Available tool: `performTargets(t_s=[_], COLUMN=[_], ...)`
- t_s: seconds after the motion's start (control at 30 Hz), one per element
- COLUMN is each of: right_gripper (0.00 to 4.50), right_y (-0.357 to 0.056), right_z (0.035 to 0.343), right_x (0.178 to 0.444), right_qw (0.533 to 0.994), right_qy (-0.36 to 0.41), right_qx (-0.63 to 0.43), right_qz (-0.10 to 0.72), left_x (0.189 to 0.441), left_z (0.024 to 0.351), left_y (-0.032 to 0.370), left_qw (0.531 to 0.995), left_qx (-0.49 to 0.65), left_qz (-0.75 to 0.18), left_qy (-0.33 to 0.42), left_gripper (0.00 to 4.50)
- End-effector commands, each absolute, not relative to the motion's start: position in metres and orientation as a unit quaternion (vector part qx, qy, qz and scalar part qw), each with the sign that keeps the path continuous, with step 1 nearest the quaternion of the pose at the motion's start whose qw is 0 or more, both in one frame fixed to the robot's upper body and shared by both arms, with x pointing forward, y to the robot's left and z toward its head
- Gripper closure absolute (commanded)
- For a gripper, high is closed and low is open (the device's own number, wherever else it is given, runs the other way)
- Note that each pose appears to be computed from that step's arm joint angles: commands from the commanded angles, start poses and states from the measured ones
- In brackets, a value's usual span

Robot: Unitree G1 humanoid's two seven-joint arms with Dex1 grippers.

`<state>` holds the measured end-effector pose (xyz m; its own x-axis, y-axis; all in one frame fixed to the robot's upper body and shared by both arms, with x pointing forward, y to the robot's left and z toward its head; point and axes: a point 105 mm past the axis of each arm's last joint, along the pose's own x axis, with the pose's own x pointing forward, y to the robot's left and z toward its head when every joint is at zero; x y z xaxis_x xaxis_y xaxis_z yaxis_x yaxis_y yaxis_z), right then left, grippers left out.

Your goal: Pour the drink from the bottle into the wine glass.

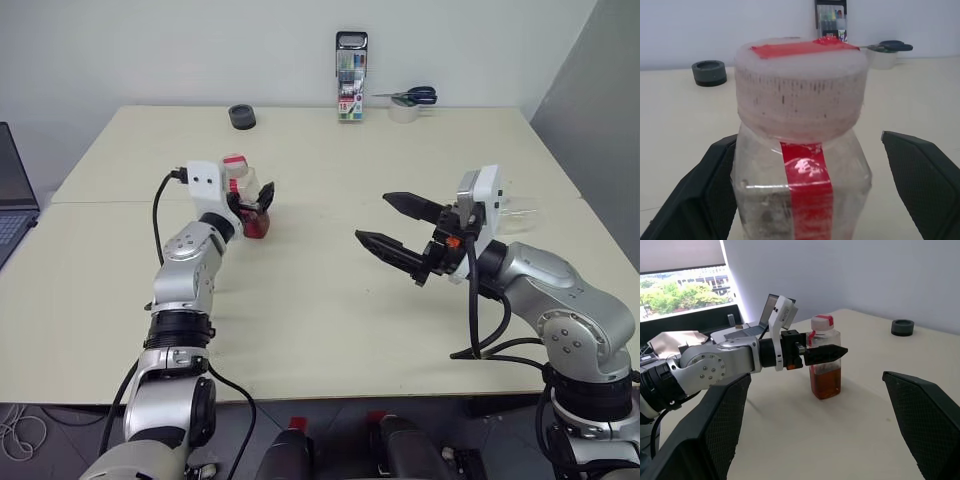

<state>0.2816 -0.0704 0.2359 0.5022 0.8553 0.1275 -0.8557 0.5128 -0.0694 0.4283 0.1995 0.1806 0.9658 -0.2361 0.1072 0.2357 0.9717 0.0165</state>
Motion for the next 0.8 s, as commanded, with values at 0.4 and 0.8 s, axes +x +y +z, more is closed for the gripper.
performTargets(t_s=[0.4,0.8], right_gripper=[0.0,0.0], right_y=[-0.068,-0.0672], right_z=[0.2501,0.2478], right_x=[0.2759,0.2771], right_qw=[0.864,0.865], right_qy=[-0.103,-0.103], right_qx=[0.003,0.008], right_qz=[0.492,0.491], left_x=[0.4358,0.4358], left_z=[0.2016,0.2], left_y=[0.2073,0.2141], left_qw=[0.989,0.99], left_qx=[0.017,0.022], left_qz=[-0.112,-0.106], left_qy=[-0.092,-0.092], left_gripper=[0.03,2.66])
